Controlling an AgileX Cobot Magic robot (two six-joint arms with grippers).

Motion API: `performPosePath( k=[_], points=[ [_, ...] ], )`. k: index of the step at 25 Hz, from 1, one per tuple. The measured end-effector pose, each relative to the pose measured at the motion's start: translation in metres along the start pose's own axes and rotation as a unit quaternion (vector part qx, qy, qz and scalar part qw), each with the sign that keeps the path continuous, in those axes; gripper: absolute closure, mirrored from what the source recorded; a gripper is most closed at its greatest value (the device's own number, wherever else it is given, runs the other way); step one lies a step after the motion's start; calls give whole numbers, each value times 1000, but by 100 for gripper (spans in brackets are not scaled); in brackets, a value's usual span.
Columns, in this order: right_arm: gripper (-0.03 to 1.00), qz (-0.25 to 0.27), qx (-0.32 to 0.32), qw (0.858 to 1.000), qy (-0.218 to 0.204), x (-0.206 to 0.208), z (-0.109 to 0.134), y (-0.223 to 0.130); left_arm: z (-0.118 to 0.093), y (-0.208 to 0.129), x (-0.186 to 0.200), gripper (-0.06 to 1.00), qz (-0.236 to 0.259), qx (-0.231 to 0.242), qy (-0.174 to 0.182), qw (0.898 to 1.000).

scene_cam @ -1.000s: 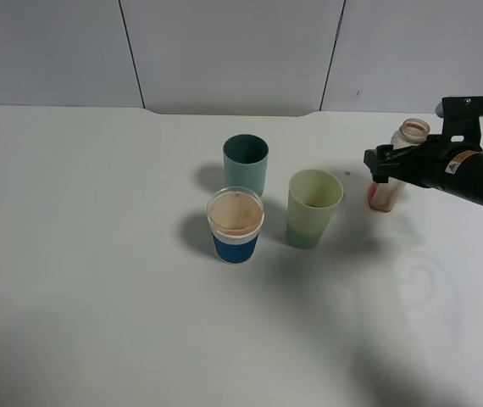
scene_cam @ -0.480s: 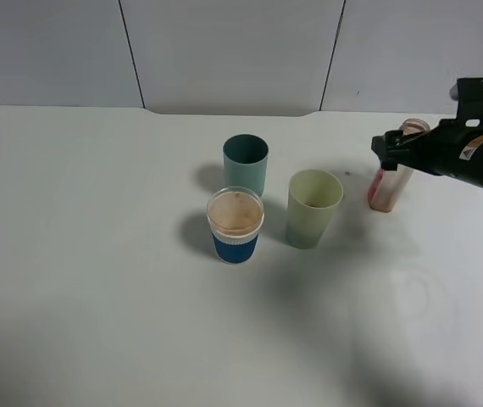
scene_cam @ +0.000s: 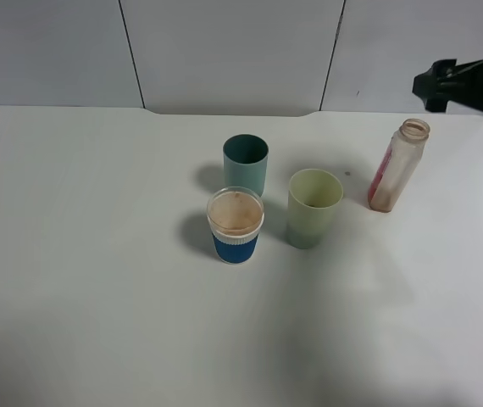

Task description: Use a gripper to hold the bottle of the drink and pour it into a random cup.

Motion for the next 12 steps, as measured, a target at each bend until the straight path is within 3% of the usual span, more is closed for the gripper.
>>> performPosePath(
  k=[6,12],
  points=[
    [6,-57,23,998,-30,49,-16,47,0,0,0,2,0,0,0,1000],
    [6,-96,13,990,-97,113,-41,58,0,0,0,2,0,0,0,1000]
  ],
)
Point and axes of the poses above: a point on each arm's last joint axis where the gripper is mounted, x pointing back along that axis away from the gripper, z along the wrist's bending axis when the last joint is at zero, y = z × x, the point moved 2 cm from there along -x, pointing out along that axis toward the gripper, and after that the axes turned 10 degrees about x, right-handed, at the moved point
